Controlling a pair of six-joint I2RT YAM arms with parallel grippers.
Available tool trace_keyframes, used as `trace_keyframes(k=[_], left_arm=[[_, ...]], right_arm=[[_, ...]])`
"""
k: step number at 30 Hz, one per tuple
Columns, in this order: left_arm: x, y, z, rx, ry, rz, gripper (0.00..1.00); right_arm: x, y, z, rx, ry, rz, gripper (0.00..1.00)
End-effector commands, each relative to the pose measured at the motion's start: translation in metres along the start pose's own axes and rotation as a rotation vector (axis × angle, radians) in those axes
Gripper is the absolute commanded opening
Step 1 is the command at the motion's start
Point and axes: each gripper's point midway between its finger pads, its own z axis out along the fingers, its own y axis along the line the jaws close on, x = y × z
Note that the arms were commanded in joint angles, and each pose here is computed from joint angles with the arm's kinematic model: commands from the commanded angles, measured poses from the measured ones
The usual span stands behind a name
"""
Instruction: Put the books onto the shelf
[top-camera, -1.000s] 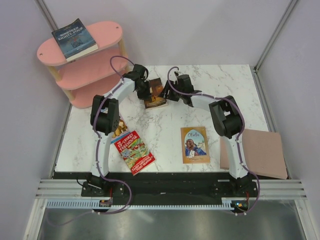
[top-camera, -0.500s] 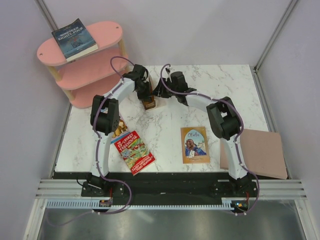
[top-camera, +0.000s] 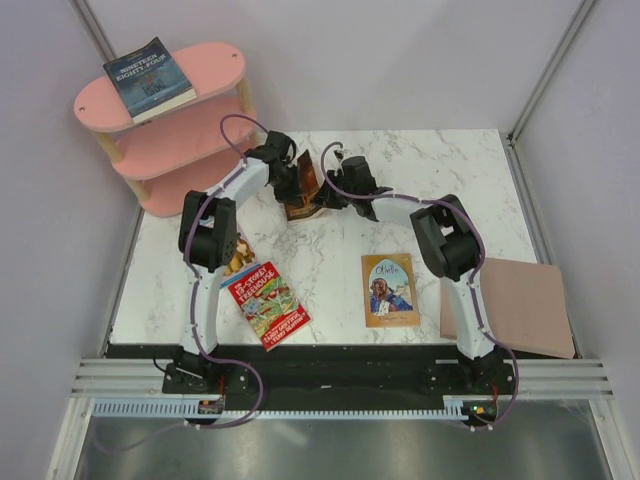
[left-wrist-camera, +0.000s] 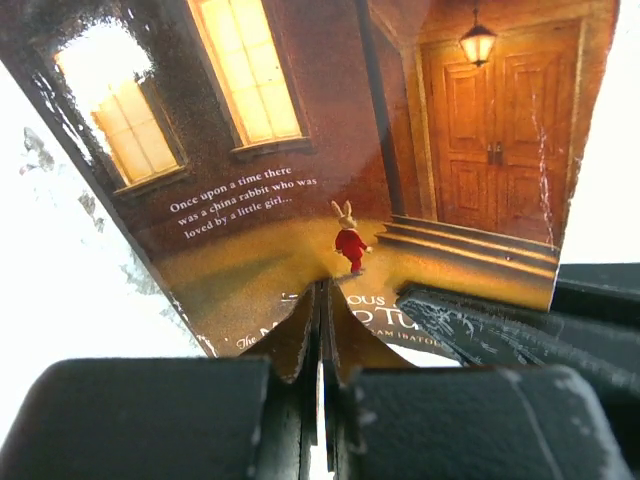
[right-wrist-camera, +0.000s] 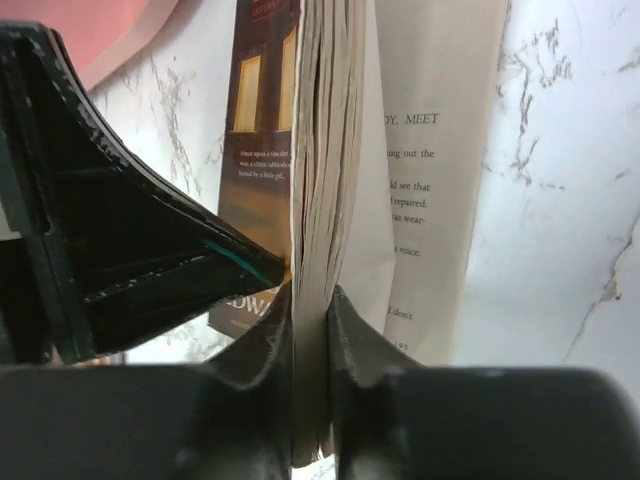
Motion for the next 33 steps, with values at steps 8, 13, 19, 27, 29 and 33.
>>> trace_keyframes(k=[8, 13, 19, 27, 29, 33], left_arm=[[0.011, -0.014, -0.141, -0.019, -0.294, 0.014, 0.92], [0.052, -0.041, -0.189, 0.195, -0.389, -0.043, 0.95], [0.106, -0.055, -0.197, 0.465, -0.503, -0.176, 0.89], [0.143, -0.063, -0.211, 0.727, -0.647, -0.191, 0.93], [0.137, -0.067, -0.222, 0.753, -0.695, -0.171, 0.97], [0.131, -0.078, -0.231, 0.804, -0.722, -0.128, 0.99]], right_arm=[[0.016, 0.023, -0.064, -0.034, 0.081, -0.039, 0.0], [-0.012, 0.044, -0.122, -0.078, -0.023, -0.08, 0.0], [-0.033, 0.077, -0.178, -0.126, -0.123, -0.068, 0.0], [-0.051, 0.112, -0.228, -0.214, -0.22, -0.022, 0.0], [-0.049, 0.113, -0.232, -0.215, -0.218, -0.018, 0.0], [-0.039, 0.114, -0.238, -0.23, -0.206, -0.004, 0.0]])
